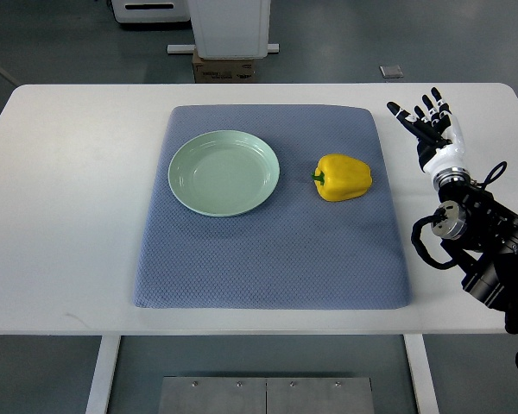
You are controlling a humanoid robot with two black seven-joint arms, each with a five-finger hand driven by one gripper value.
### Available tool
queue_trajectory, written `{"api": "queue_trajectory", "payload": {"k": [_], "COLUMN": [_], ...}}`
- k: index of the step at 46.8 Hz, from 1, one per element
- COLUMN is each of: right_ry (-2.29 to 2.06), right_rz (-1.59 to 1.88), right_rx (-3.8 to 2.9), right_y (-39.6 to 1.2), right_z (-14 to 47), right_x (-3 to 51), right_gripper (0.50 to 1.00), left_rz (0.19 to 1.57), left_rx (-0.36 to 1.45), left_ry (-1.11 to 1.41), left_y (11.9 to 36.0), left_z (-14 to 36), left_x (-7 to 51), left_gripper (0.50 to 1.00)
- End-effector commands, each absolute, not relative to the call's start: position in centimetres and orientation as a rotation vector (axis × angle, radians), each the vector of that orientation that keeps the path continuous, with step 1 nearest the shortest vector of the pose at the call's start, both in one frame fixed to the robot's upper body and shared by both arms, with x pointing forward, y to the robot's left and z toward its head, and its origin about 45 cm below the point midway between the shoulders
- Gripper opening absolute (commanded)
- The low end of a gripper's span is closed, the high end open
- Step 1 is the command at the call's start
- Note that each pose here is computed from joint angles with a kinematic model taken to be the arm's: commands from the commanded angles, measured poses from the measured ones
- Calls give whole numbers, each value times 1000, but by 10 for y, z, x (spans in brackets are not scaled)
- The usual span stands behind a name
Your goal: Place yellow pepper on plate with right hand
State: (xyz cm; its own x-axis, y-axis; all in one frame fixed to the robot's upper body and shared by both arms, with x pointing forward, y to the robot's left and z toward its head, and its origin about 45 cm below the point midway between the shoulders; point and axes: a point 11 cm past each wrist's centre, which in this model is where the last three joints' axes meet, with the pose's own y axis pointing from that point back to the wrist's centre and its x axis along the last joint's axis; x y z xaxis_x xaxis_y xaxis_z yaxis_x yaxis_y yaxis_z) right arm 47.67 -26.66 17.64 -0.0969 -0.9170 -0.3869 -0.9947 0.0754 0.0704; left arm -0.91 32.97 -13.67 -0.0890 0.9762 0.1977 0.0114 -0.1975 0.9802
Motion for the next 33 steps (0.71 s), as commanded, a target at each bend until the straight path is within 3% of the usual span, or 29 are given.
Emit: {"api": "queue_trajectory", "payload": {"k": [1,33], "right_ry": [2105,2135], "right_rz": [472,431], "right_rx": [-1927,-1952], "right_y": [-264,-275], "right_z": [177,174], "right_x": [477,475], "right_gripper": [1000,1000], "left_rz": [1422,1423], "left_rx": [1315,1314], "left_ry": [1178,1176], "left_y": [330,330], "left_z": [-137,-137], "left_x": [-10,-9], "left_gripper": [1000,1000]}}
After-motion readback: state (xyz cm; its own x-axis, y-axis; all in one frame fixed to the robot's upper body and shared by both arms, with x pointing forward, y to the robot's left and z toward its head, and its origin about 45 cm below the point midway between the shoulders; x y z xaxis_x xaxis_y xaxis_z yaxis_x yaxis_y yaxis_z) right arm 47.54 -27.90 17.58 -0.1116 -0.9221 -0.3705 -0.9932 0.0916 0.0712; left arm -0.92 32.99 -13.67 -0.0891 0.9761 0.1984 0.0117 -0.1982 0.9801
